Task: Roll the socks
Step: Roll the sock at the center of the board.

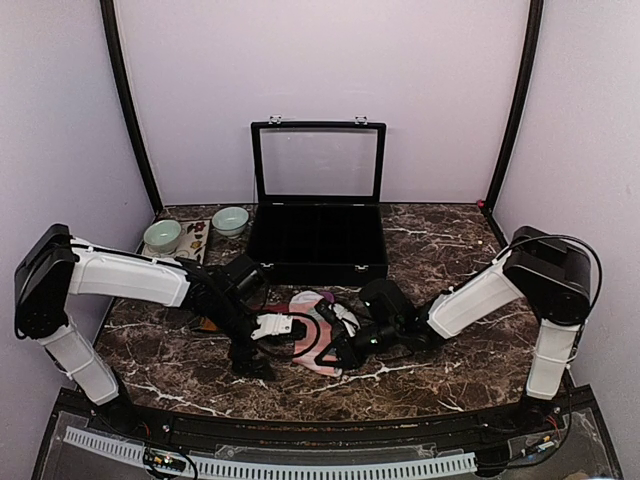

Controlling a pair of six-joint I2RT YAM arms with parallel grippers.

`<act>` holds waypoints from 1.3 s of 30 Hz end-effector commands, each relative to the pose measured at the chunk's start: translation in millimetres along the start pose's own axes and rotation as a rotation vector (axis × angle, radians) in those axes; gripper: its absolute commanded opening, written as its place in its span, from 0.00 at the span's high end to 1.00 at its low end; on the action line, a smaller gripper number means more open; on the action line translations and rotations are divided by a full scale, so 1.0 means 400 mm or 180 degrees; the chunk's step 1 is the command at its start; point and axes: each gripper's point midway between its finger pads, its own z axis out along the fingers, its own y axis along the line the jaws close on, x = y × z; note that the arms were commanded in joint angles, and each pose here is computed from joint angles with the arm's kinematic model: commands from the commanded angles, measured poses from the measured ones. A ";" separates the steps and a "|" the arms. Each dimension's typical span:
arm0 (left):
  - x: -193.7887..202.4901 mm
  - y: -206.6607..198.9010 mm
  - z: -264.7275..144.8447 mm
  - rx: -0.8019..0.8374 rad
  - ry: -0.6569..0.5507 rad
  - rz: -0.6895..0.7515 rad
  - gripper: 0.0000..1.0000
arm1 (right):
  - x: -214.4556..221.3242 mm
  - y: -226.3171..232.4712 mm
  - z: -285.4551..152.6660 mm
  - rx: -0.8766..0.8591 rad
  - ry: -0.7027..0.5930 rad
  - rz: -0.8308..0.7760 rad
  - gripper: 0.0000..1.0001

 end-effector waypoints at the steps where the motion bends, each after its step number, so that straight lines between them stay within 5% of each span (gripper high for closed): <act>1: -0.034 -0.001 -0.040 -0.0147 -0.0289 0.0088 0.07 | 0.305 -0.165 -0.026 0.0818 0.1103 0.0780 1.00; 11: -0.034 0.070 -0.081 -0.0269 -0.0487 -0.0465 0.04 | 0.334 -0.182 -0.024 0.0715 0.1170 0.1145 1.00; 15: 0.051 0.094 -0.113 -0.0405 -0.0570 -0.0780 0.03 | 0.343 -0.188 -0.028 0.0671 0.1151 0.1196 1.00; 24: 0.015 0.055 -0.121 -0.0439 -0.0417 -0.0069 0.07 | 0.378 -0.227 -0.027 0.0851 0.1368 0.1475 1.00; 31: -0.115 -0.002 -0.024 -0.0232 -0.0124 0.0631 0.13 | 0.453 -0.243 -0.041 0.1018 0.1627 0.1965 1.00; 39: -0.137 -0.020 0.078 -0.0384 -0.0008 0.1065 0.23 | 0.464 -0.231 -0.040 0.0860 0.1781 0.2219 1.00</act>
